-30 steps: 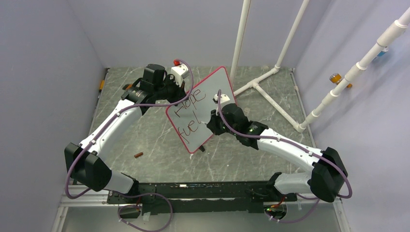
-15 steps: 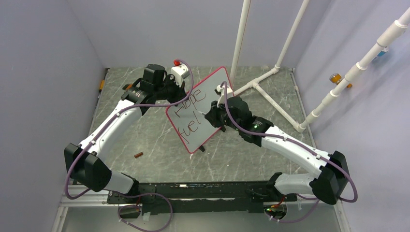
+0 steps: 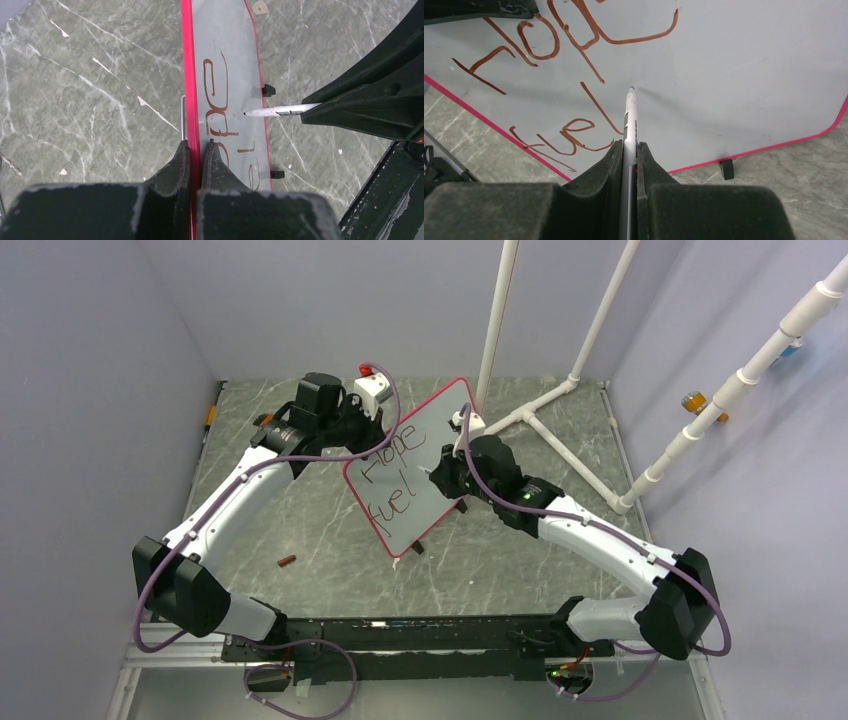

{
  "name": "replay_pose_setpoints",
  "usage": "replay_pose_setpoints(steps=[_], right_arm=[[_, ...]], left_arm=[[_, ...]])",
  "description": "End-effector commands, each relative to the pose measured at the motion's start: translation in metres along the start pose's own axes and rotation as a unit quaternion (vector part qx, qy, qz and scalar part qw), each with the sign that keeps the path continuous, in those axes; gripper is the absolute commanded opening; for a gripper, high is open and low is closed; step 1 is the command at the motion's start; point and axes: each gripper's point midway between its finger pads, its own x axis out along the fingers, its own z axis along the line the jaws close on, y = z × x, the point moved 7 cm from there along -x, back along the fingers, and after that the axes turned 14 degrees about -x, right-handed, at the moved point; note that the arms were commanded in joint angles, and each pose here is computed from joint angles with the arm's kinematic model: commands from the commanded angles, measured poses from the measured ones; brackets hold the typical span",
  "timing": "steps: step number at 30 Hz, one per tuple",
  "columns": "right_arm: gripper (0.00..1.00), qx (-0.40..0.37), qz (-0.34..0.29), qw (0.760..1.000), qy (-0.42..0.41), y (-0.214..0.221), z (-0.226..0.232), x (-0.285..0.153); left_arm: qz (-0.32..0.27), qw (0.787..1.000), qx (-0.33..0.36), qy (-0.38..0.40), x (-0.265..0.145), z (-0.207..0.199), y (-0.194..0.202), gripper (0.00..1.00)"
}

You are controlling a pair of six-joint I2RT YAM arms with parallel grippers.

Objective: Write a sentence on the whiteboard

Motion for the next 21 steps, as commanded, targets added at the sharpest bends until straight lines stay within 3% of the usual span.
replay_pose_setpoints(steps=[1, 21], right_arm=[[0.0, 0.003, -0.018, 1.0, -0.003, -0.009, 0.001, 0.007], [0.0, 0.002, 0.004, 0.998, -0.067, 0.02, 0.013, 0.018]], left_arm=[[0.014, 0.998, 0.049, -0.026, -0.007, 0.007, 0.007, 0.0], [0.016, 0.998, 0.048, -0.025, -0.005, 0.007, 0.007, 0.0]])
